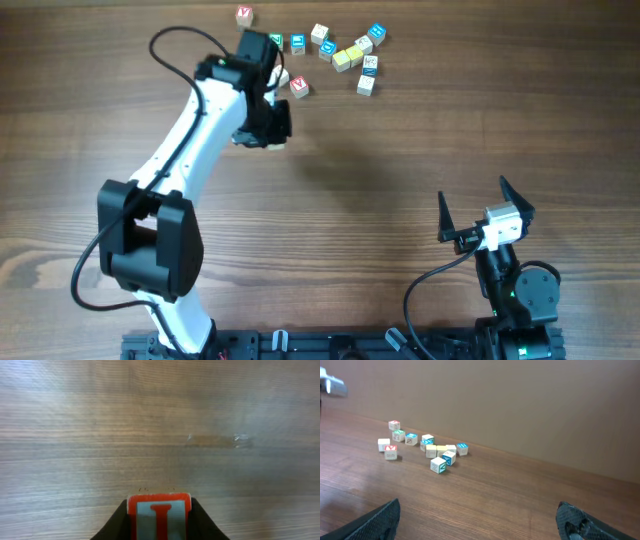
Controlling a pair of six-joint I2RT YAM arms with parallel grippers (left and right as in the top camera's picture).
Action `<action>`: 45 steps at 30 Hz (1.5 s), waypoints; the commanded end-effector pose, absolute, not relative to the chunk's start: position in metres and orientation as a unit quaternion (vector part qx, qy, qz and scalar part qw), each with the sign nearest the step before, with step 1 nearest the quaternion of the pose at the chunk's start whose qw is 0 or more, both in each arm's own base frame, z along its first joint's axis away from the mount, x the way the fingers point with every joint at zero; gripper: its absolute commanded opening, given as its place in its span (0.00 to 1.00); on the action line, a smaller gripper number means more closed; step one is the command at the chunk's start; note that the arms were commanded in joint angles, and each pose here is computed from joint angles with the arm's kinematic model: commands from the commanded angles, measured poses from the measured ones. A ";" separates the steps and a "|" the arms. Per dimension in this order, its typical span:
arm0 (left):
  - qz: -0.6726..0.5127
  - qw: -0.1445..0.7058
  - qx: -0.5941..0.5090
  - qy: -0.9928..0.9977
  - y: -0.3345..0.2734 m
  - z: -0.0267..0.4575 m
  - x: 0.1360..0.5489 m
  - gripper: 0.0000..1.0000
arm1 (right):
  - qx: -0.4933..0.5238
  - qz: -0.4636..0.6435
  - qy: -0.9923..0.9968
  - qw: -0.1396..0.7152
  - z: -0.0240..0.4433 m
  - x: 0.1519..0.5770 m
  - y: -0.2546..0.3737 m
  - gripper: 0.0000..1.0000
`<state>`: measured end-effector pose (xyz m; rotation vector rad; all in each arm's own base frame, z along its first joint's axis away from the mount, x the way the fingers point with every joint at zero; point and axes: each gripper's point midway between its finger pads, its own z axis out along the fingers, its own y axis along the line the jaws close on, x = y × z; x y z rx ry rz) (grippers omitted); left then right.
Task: Form a horizontal line
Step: 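Carry the red 'I' block toward the table center with the left gripper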
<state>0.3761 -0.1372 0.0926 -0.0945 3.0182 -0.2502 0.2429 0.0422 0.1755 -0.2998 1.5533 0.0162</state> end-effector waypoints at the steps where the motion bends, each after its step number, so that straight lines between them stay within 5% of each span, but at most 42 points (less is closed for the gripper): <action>1: -0.082 0.057 -0.036 0.994 -0.138 0.068 0.368 0.04 | -0.129 0.000 0.697 0.705 0.175 0.243 0.039 1.00; 11: -0.035 0.112 -0.068 0.991 -0.117 0.020 0.375 0.07 | -0.129 0.000 0.697 0.705 0.175 0.243 0.039 1.00; 20: -0.040 0.127 -0.067 0.989 -0.118 0.011 0.379 0.21 | -0.129 0.000 0.697 0.705 0.175 0.243 0.039 1.00; 25: -0.038 0.123 -0.067 0.989 -0.118 0.008 0.377 0.49 | -0.129 0.000 0.697 0.705 0.175 0.243 0.039 1.00; 28: -0.038 0.125 -0.067 0.989 -0.118 0.008 0.378 0.47 | -0.129 0.000 0.697 0.705 0.175 0.243 0.039 1.00; 32: -0.039 0.126 -0.067 0.989 -0.118 0.008 0.379 0.32 | -0.129 0.000 0.697 0.705 0.175 0.243 0.039 1.00; 37: -0.035 0.124 -0.048 0.991 -0.117 0.008 0.377 0.49 | -0.129 0.000 0.697 0.705 0.175 0.243 0.039 1.00; 42: -0.038 0.132 -0.048 0.989 -0.119 0.009 0.382 0.49 | -0.129 0.000 0.697 0.705 0.175 0.243 0.039 1.00; 45: -0.040 0.137 -0.048 0.989 -0.119 0.010 0.384 0.36 | -0.129 0.000 0.697 0.705 0.175 0.243 0.039 1.00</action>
